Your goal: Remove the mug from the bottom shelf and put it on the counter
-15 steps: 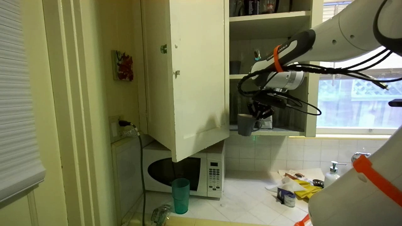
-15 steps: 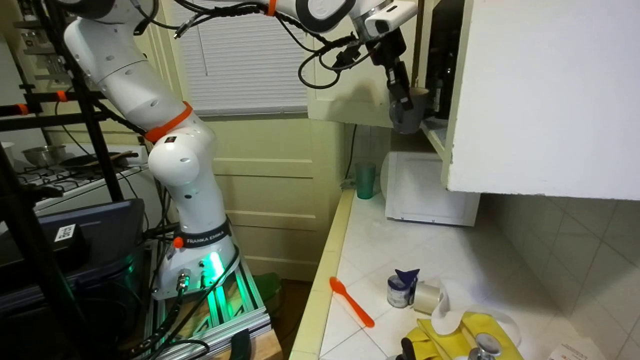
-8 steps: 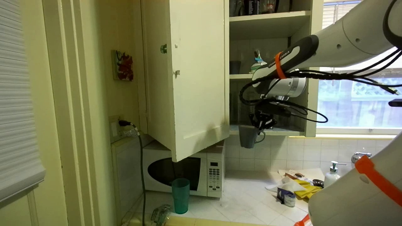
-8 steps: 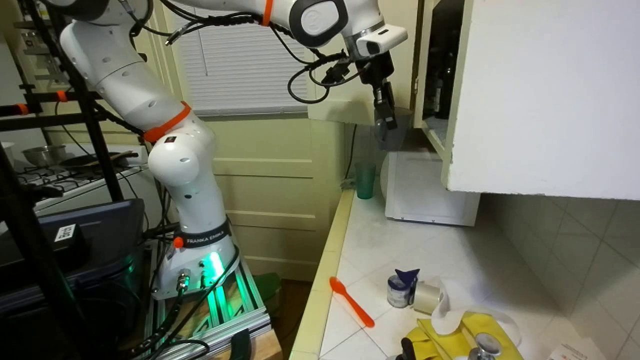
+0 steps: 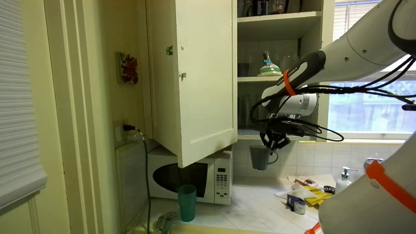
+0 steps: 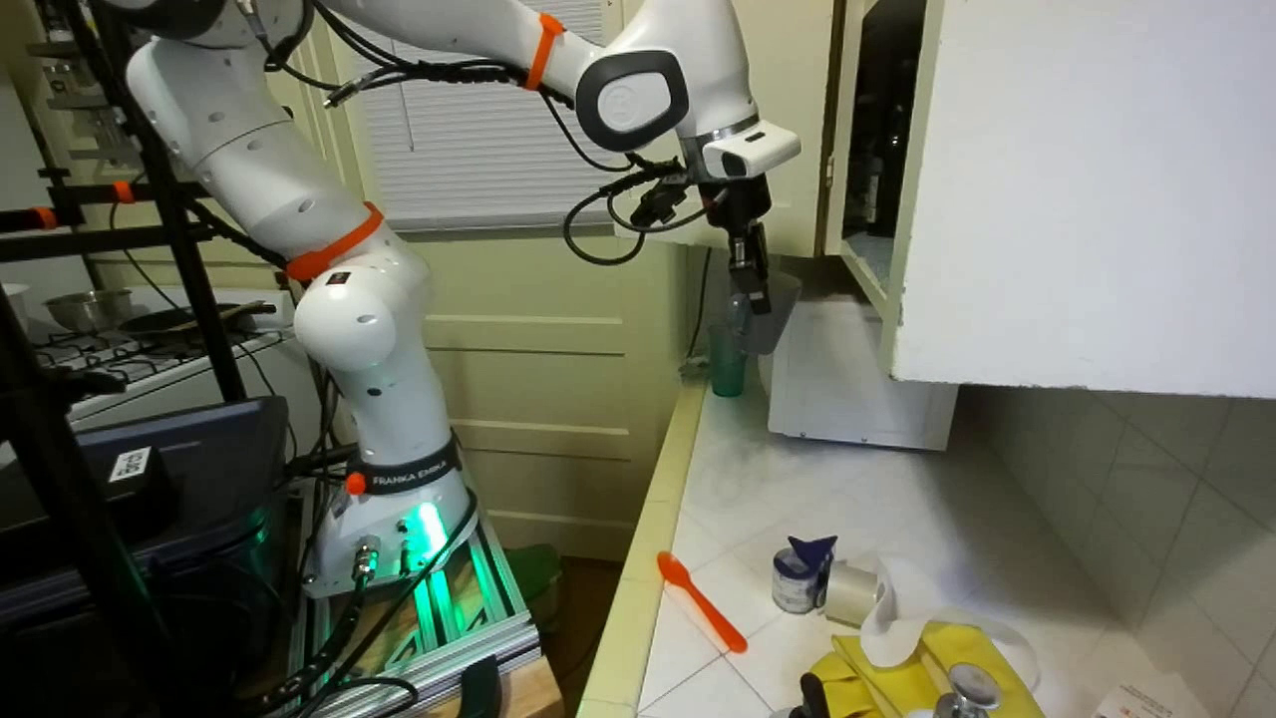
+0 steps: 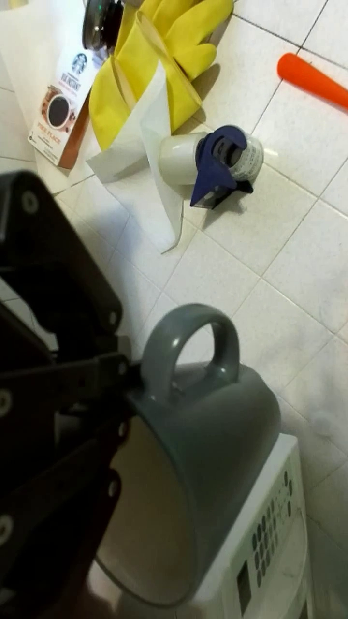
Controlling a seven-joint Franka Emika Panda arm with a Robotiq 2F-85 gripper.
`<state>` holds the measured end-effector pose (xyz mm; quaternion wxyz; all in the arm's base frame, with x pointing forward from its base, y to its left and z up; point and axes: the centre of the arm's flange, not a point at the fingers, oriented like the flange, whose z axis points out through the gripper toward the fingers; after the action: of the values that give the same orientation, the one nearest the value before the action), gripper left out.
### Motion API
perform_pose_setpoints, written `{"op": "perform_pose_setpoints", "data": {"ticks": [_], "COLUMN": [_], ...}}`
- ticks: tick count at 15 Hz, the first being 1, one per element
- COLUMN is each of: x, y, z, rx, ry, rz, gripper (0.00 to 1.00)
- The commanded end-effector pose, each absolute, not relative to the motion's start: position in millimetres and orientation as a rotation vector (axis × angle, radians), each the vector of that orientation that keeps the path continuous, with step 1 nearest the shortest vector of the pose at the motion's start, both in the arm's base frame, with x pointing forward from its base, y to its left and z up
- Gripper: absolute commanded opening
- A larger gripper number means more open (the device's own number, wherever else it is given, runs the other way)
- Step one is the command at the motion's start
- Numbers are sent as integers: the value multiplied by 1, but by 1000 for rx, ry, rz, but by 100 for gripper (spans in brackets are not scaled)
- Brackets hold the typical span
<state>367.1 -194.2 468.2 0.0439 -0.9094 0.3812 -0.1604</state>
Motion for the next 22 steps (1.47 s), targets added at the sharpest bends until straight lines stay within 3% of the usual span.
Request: {"op": "perform_pose_setpoints", "data": {"ticks": [1,22], "x": [364,380], "y": [-209,-250], "z": [439,277], "rx": [-2797,-2850], "ry": [1166,1262], "rz": [-564,-603], "gripper": [2,2]}}
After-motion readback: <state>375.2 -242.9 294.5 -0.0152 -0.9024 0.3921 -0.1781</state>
